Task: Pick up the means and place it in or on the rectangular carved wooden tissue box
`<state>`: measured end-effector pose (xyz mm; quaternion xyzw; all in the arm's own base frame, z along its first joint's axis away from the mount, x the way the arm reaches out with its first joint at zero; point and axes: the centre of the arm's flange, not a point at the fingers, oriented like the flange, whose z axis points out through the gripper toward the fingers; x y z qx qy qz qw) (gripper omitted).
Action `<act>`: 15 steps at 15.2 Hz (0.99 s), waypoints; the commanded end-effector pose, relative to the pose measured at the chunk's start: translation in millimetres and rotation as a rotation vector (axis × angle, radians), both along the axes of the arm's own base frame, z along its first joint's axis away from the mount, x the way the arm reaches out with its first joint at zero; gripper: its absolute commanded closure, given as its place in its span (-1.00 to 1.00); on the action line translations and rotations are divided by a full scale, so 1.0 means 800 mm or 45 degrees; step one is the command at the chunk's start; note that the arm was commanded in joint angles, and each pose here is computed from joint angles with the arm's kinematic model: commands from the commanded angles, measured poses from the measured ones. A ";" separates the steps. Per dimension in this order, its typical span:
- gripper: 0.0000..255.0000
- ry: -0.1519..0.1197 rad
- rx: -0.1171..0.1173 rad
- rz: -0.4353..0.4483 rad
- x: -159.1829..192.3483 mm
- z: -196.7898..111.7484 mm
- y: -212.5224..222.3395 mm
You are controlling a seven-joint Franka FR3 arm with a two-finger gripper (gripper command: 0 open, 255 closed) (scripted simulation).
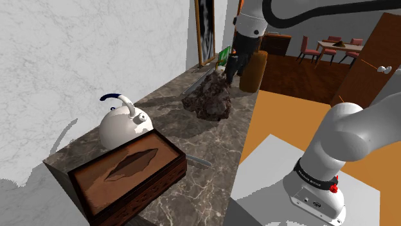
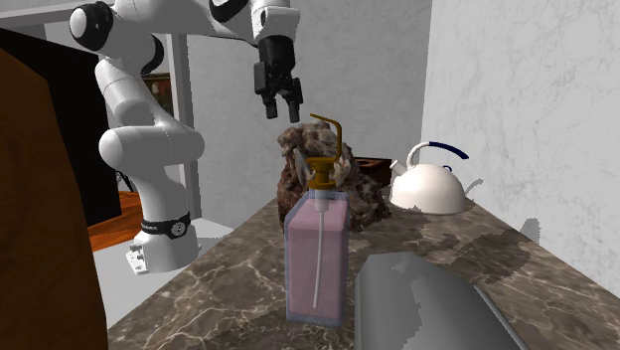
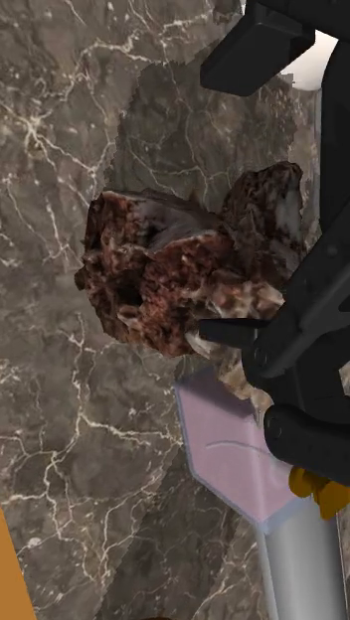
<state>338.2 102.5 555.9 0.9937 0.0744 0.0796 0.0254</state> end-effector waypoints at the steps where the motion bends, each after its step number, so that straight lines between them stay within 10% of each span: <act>1: -1.00 0.007 0.001 0.026 0.002 -0.019 0.023; 15: -1.00 0.062 0.006 0.211 0.006 -0.147 0.209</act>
